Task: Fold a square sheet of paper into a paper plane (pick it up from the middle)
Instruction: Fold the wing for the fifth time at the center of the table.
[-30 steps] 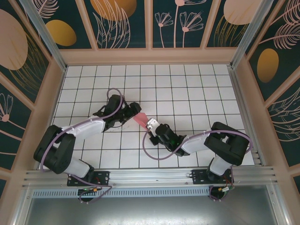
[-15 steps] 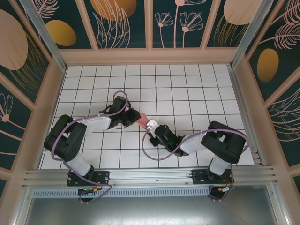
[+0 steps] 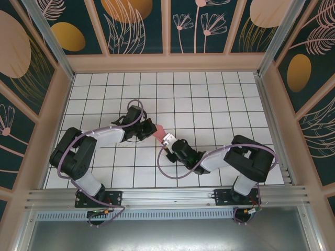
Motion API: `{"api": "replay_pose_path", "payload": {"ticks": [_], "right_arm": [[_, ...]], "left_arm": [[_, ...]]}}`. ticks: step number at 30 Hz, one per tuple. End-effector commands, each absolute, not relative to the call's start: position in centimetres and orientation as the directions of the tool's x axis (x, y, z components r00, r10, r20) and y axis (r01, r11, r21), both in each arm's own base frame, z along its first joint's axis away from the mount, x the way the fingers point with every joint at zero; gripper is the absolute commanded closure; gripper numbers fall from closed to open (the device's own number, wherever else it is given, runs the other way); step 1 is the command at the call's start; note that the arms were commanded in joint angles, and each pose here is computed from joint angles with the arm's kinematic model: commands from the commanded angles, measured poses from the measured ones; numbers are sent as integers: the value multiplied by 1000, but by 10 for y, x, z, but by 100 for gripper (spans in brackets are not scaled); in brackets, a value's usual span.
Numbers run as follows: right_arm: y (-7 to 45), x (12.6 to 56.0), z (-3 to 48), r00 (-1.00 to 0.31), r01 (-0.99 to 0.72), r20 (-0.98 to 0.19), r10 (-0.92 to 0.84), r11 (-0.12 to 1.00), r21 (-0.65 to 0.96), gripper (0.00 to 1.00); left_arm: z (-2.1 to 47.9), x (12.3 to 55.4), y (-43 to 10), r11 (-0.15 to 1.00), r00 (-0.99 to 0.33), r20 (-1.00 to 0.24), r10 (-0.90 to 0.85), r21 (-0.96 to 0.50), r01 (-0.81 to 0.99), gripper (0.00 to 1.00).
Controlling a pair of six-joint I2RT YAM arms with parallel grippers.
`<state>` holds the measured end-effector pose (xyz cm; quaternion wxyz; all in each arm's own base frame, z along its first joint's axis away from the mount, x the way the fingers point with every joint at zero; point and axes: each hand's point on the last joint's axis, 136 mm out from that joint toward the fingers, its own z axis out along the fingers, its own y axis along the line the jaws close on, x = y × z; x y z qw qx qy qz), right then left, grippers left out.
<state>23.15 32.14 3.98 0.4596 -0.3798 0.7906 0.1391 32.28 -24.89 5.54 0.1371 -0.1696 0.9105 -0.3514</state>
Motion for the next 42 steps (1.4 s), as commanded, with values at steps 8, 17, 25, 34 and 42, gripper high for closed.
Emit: {"api": "replay_pose_path", "payload": {"ticks": [8,17,25,34,42], "right_arm": [[320,231,33,-290,-720,-813,-505,675,-162,93],[325,232,42,-334,-703,-841,-426,707,-79,100],[332,239,55,-464,-655,-851,-247,743,141,100],[325,249,60,-652,-559,-757,-47,704,438,100],[324,250,61,-722,-518,-692,4,659,544,100]], "left_arm": [[52,324,-250,707,-913,-129,-387,-677,-204,98],[64,328,-242,717,-894,-179,-410,-669,-195,81],[82,329,-210,764,-827,-298,-477,-606,-222,47],[96,320,-190,750,-768,-354,-534,-617,-237,40],[93,320,-196,739,-783,-334,-526,-635,-225,41]]}}
